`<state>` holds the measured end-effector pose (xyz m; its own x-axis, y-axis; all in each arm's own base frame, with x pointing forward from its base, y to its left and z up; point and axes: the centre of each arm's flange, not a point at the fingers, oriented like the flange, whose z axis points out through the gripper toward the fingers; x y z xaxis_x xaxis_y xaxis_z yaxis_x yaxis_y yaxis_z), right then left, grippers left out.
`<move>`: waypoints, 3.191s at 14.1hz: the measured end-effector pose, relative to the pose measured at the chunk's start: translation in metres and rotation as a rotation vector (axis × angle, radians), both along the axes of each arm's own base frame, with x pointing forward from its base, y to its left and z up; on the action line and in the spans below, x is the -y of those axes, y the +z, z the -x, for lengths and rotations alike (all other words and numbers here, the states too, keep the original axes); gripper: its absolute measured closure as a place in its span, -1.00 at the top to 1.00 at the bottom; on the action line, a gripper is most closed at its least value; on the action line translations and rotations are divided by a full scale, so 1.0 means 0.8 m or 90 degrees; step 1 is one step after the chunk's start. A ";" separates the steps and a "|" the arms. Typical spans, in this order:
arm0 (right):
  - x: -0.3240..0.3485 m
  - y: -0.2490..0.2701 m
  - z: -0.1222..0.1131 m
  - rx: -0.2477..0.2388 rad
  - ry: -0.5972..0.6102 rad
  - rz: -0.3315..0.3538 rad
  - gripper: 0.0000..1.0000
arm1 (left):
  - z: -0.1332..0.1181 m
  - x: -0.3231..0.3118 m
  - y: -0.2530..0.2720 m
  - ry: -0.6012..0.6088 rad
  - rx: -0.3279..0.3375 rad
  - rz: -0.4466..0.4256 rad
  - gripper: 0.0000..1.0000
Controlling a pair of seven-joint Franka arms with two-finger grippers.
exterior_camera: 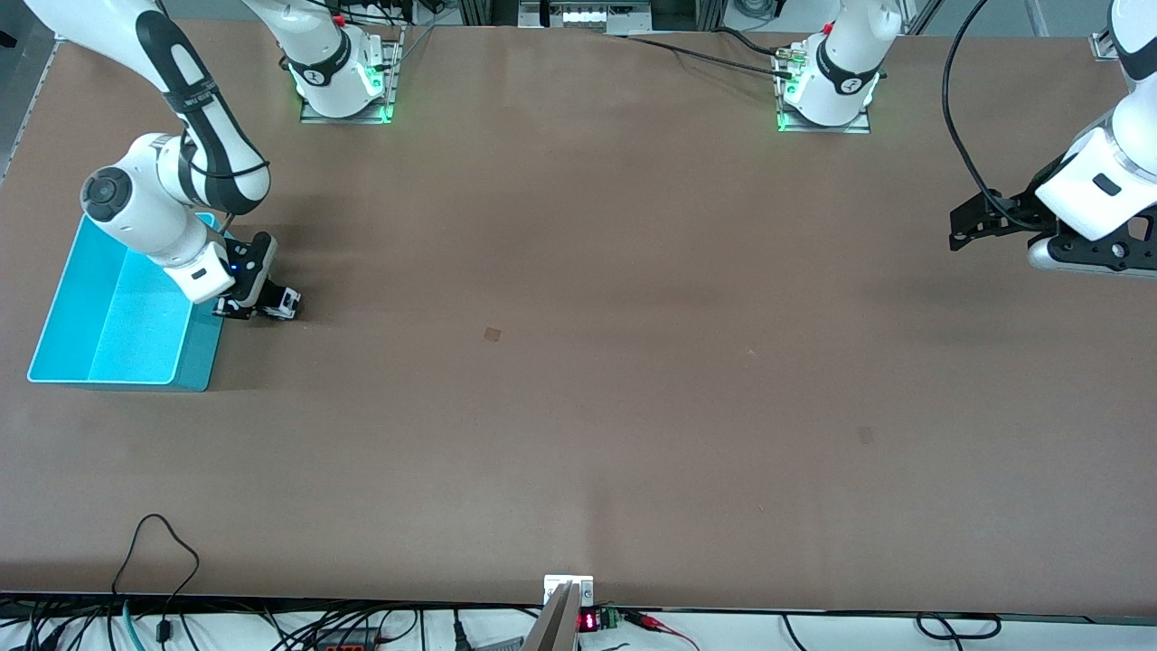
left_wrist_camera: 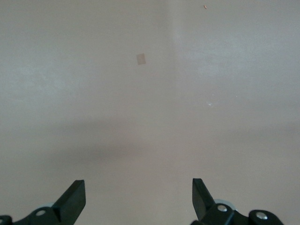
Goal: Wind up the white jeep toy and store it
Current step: 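Lift the jeep off the table with the right gripper, then lower the jeep into the blue bin and open the right gripper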
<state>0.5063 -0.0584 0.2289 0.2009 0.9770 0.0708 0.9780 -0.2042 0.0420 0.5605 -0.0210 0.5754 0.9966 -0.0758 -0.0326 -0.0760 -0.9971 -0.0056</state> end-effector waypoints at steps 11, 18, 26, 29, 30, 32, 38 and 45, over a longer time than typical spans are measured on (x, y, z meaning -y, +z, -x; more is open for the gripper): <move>0.036 0.142 -0.089 0.026 -0.273 -0.061 0.02 | 0.000 0.002 0.000 -0.004 0.000 0.000 1.00; 0.115 0.147 -0.062 -0.024 -0.552 -0.028 0.02 | 0.000 0.002 0.000 -0.005 0.000 0.000 1.00; 0.176 0.113 -0.031 -0.052 -0.804 0.048 0.02 | 0.000 0.003 0.000 -0.006 0.000 0.000 1.00; 0.211 0.086 -0.009 -0.072 -0.842 0.052 0.02 | 0.000 0.003 0.001 -0.006 0.000 0.000 1.00; 0.217 0.075 -0.002 -0.071 -0.850 0.052 0.02 | 0.000 0.003 0.001 -0.006 0.001 0.000 1.00; 0.224 0.049 0.015 -0.065 -0.860 0.049 0.02 | 0.001 0.004 0.001 -0.007 0.001 0.000 1.00; 0.250 -0.024 0.051 -0.074 -0.894 0.050 0.02 | 0.001 0.005 0.001 -0.008 0.001 0.000 1.00; 0.249 -0.027 0.049 -0.071 -0.892 0.050 0.19 | 0.001 0.012 0.001 -0.015 0.001 0.000 1.00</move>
